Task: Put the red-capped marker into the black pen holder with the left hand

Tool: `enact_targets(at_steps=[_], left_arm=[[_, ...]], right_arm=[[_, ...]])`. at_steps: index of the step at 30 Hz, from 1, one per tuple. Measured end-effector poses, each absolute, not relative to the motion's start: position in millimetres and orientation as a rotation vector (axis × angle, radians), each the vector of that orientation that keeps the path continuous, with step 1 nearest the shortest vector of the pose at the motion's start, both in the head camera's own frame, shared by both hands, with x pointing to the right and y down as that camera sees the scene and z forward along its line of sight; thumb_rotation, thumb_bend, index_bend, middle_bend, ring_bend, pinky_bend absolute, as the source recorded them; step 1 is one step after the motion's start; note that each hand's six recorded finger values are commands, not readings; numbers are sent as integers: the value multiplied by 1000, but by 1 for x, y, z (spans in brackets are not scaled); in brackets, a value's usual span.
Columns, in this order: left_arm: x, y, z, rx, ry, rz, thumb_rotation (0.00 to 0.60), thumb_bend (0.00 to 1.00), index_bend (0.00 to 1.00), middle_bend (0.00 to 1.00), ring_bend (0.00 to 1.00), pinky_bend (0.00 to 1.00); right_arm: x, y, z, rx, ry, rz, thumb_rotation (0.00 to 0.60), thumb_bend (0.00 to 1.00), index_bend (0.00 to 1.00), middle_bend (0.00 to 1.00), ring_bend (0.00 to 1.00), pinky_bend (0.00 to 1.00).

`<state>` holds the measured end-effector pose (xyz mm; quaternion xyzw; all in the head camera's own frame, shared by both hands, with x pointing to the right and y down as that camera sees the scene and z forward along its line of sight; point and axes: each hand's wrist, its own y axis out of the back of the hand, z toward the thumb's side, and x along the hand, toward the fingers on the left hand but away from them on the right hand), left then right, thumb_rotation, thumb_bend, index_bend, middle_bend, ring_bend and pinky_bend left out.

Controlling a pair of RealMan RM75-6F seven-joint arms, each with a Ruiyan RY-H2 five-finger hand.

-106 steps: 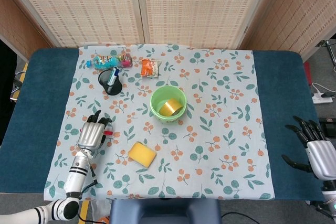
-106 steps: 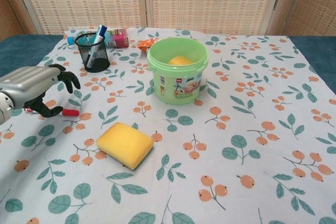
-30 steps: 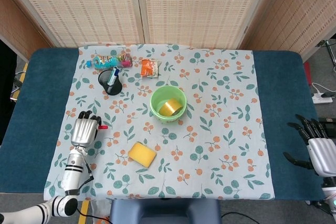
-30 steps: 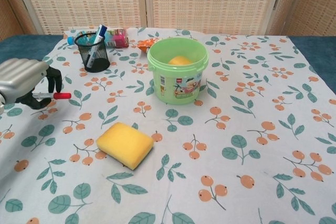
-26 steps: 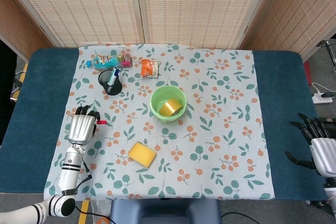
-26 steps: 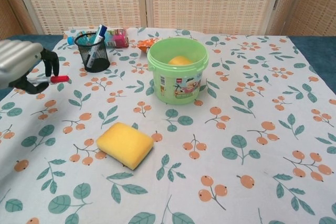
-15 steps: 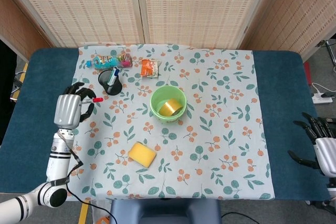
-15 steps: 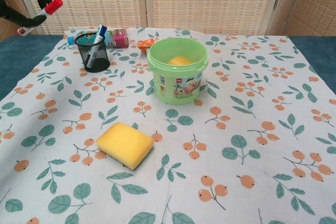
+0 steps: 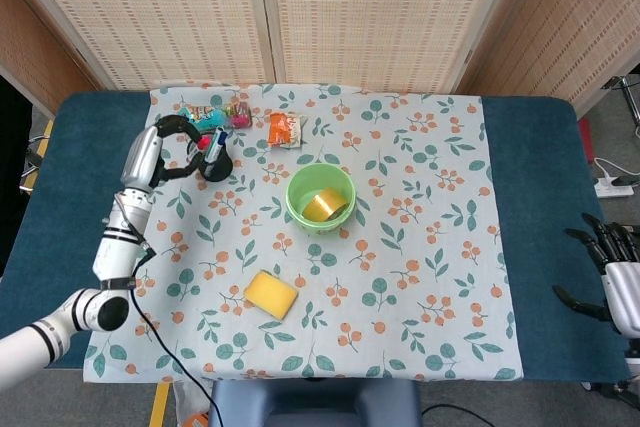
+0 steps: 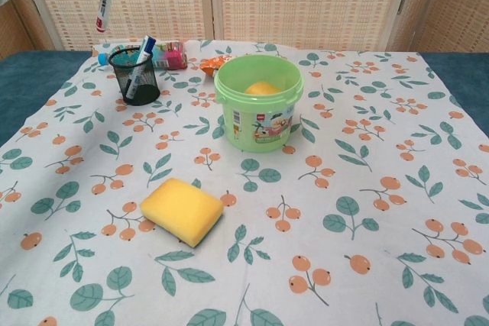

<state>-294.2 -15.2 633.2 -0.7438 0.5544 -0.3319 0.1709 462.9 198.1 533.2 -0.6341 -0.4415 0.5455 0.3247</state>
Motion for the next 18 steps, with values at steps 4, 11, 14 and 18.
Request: enact_targets(at_steps=[4,11,14,18], left_arm=[[-293,-35,650,-2130,1604,-929,600,339,535,527,222,297],[-283,-57,674,-2179,1630,-902,600,340,535,525,222,299],[-278,-59,686,-2211,1632,-907,600,340,535,523,222,299],[-272,-56,702,-2245,1618,-937,600,340,532,517,219,298]], right_arm=[[463,199,535,-1642,-1151,1452,600,128,214,48,85,0],[466,198,535,-1616,-1157,1475,600,128,214,48,85,0],[468,198,535,-1602,-1163,1486,600,128,214,48,85,0],[470,197,538,-1598,-1161,1506,600,128,214,48,85,0]])
